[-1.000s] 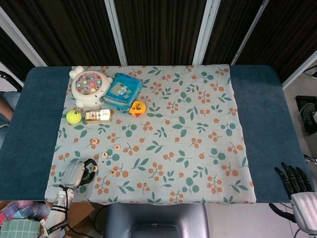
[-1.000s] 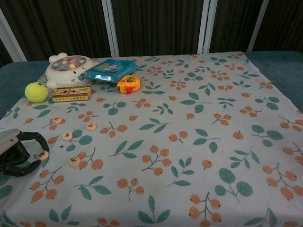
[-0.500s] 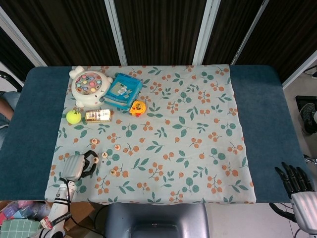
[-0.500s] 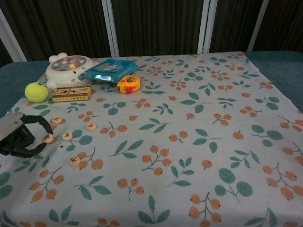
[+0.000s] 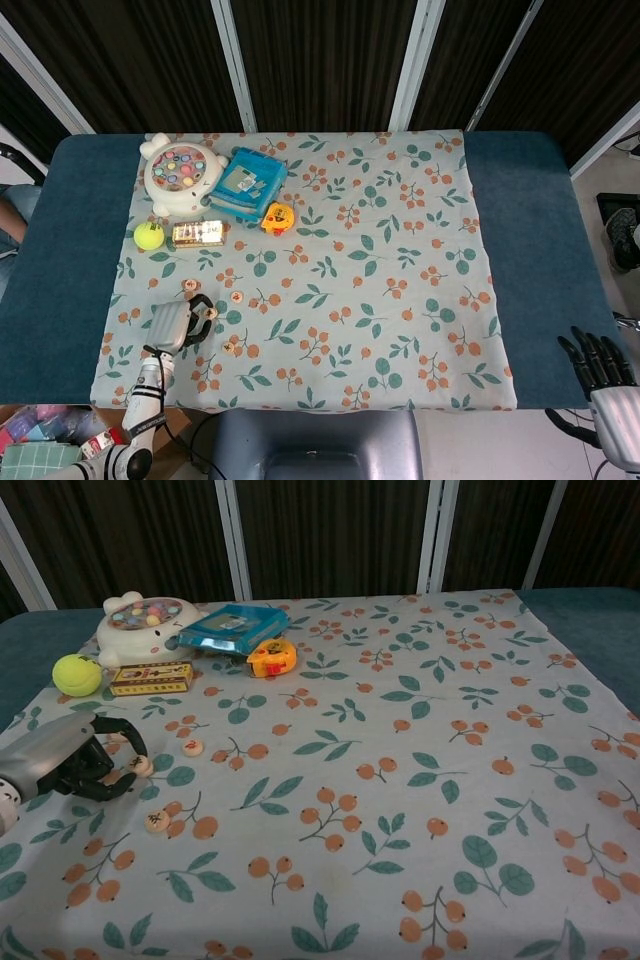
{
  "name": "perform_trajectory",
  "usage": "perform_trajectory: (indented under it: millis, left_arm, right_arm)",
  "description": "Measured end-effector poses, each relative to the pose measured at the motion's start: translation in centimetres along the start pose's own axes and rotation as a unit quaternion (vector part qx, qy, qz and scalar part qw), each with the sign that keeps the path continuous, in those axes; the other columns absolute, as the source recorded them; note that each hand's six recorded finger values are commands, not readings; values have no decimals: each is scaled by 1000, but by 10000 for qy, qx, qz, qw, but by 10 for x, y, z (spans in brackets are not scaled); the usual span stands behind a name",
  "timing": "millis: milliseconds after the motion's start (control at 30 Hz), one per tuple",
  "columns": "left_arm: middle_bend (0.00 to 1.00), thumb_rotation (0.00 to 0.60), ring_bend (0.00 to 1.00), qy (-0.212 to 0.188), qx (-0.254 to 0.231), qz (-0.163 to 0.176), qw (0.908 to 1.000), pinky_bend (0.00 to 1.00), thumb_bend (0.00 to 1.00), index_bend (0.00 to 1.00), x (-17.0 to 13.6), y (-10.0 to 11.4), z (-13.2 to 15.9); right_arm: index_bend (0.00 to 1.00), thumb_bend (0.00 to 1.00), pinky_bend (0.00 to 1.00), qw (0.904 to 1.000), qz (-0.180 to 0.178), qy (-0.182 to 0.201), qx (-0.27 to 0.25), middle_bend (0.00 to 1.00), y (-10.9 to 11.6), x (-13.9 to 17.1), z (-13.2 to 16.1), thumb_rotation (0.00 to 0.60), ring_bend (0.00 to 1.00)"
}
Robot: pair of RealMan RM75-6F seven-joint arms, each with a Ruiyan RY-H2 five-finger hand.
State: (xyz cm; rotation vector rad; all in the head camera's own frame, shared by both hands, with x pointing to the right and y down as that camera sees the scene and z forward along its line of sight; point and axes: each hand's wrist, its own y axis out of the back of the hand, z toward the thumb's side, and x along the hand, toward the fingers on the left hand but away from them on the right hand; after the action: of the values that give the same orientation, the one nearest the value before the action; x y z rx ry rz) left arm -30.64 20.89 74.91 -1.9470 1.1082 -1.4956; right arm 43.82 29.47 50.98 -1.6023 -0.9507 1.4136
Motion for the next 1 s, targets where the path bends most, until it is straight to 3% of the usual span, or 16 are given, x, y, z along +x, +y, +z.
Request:
perform_trajectory:
  millis: [767,1000]
  left_arm:
    - [1000,600,1000,71,99,-38,9999,1000,430,443,3,2,0]
    - [1000,600,1000,39,80,-28,10000,1000,430,382,2,4,1]
  right_arm:
    - [0,204,31,10000,-11,-8,-11,0,1,1,-1,600,0]
    - [0,205,31,10000,-1,-8,10,0,0,1,-1,600,0]
